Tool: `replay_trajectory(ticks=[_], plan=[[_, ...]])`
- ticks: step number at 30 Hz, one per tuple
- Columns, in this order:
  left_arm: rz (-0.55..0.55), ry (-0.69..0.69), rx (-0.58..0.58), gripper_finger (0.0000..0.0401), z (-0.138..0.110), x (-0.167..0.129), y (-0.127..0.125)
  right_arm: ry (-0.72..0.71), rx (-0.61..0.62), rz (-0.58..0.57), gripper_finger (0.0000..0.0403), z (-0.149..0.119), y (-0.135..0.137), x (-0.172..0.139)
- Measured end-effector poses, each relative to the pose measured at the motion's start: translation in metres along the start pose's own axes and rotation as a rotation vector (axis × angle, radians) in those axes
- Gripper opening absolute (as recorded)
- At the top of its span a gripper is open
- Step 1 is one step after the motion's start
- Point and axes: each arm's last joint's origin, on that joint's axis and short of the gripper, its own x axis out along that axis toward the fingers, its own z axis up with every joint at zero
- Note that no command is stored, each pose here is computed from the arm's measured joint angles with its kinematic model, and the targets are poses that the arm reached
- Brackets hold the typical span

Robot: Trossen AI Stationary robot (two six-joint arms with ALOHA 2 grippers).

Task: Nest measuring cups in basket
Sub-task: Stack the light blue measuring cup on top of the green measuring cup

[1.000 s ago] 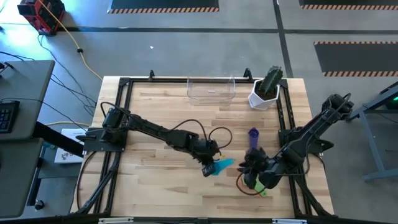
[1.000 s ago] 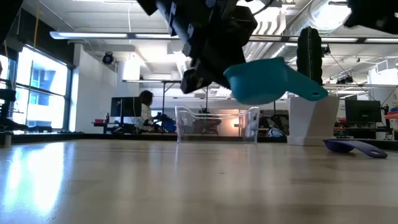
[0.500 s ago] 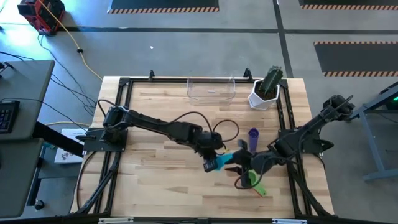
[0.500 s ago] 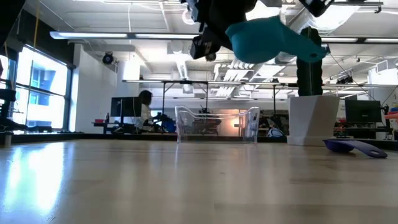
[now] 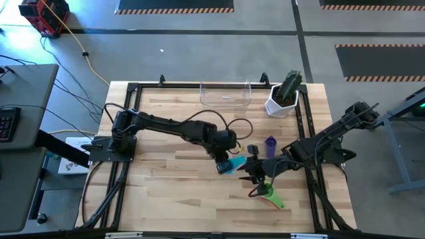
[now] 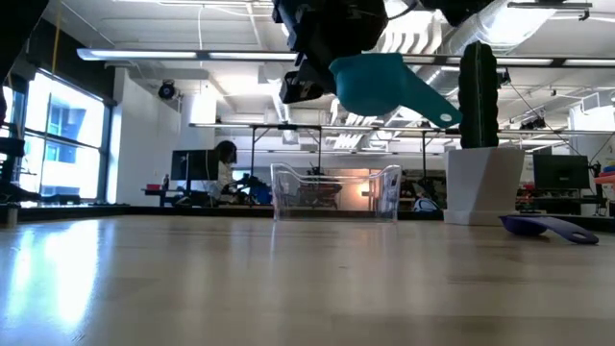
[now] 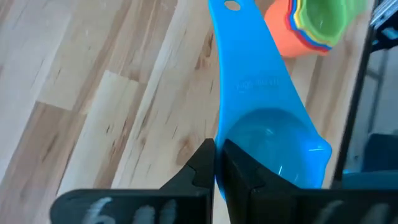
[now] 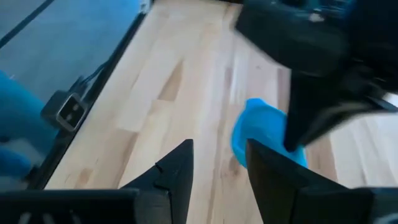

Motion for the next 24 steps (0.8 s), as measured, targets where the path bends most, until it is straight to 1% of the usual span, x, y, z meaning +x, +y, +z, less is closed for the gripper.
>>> replay_trajectory(ticks=[2, 4, 8, 11, 15, 20, 24], plan=[[-0.025, 0.011, -0.029, 0.0006, 0.002, -0.001, 0.003, 0.008, -0.023, 0.031, 0.0139, 0.001, -0.004, 0.002], [-0.041, 0.021, -0.06, 0.0007, 0.003, -0.001, 0.005, 0.011, -0.03, 0.034, 0.014, 0.001, -0.01, 0.003], [-0.04, 0.018, -0.129, 0.0007, 0.006, -0.002, 0.011, 0.013, -0.052, 0.01, 0.014, 0.002, -0.021, 0.005], [-0.067, 0.03, -0.167, 0.0007, 0.01, -0.004, 0.017, 0.024, -0.062, 0.038, 0.014, 0.002, -0.028, 0.009], [-0.127, 0.033, -0.146, 0.0007, 0.014, -0.005, 0.02, 0.045, -0.088, 0.111, 0.014, 0.0, -0.034, 0.017], [-0.153, 0.031, -0.143, 0.0007, 0.017, -0.008, 0.019, 0.038, -0.134, 0.103, 0.014, 0.0, -0.034, 0.025], [-0.152, 0.032, -0.144, 0.0007, 0.017, -0.008, 0.019, 0.063, -0.146, 0.105, 0.014, -0.004, -0.033, 0.033]])
